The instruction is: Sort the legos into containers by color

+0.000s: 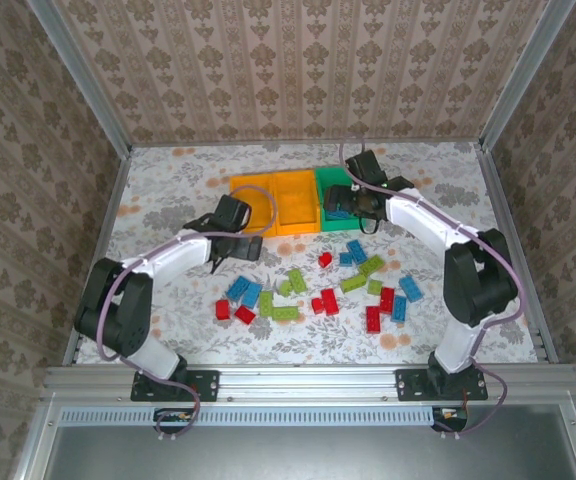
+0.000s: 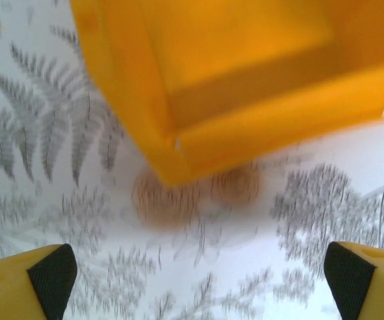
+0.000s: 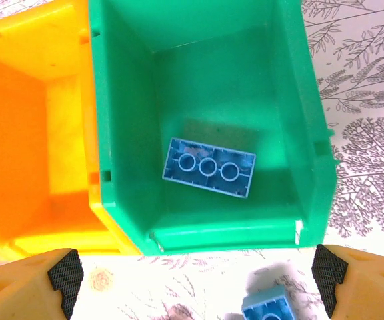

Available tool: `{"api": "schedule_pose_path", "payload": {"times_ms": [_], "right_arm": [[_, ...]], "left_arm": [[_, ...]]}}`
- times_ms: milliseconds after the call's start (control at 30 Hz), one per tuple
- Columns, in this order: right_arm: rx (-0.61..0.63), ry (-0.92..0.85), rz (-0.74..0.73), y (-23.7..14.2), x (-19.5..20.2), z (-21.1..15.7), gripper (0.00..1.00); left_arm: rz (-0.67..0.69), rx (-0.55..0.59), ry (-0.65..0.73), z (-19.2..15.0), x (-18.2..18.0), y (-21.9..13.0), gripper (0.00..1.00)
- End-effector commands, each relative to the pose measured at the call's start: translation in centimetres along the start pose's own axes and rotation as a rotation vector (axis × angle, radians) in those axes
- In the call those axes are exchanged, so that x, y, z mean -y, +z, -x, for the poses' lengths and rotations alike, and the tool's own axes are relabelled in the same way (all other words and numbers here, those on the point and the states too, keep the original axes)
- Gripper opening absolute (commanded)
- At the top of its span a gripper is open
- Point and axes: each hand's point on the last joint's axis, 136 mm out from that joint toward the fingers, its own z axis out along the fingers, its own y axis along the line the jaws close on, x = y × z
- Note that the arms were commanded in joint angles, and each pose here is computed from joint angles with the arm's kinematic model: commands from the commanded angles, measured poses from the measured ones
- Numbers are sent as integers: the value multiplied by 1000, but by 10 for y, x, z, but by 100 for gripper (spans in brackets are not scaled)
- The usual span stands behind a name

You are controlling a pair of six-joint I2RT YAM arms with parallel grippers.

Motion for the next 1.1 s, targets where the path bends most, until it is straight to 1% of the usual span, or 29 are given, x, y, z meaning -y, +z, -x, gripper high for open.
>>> {"api": "schedule_pose_path", "payload": {"times_ms": [0, 133, 267, 433, 567, 633, 867, 933, 1067], "right_arm": [[1, -36, -24, -7, 10, -9, 92], [-22, -29, -45, -4, 18, -20, 93], [-49, -22, -20, 0, 16, -29, 92], [-121, -55, -32, 5, 23, -56, 86], [-183, -99, -14, 6, 16, -77, 81], [-202, -112, 4, 5, 8, -85, 80], [-256, -266, 65, 7, -27, -113, 79], [-304, -316, 66, 7, -31, -127, 78], [-336, -432, 53, 11, -40, -140, 78]], "left_arm": [[-30, -43, -35, -29, 1, -14, 97], [-108, -57, -63, -48, 14, -23, 94], [-108, -66, -72, -63, 17, -27, 94], [-108, -48, -116, -65, 17, -28, 95], [-120, -32, -143, -62, 20, -27, 96], [-115, -32, -148, -62, 19, -26, 97], [-66, -25, -168, -60, 11, -26, 99], [-46, -19, -171, -59, 7, -27, 100], [-34, -10, -178, -55, 5, -26, 100]]}}
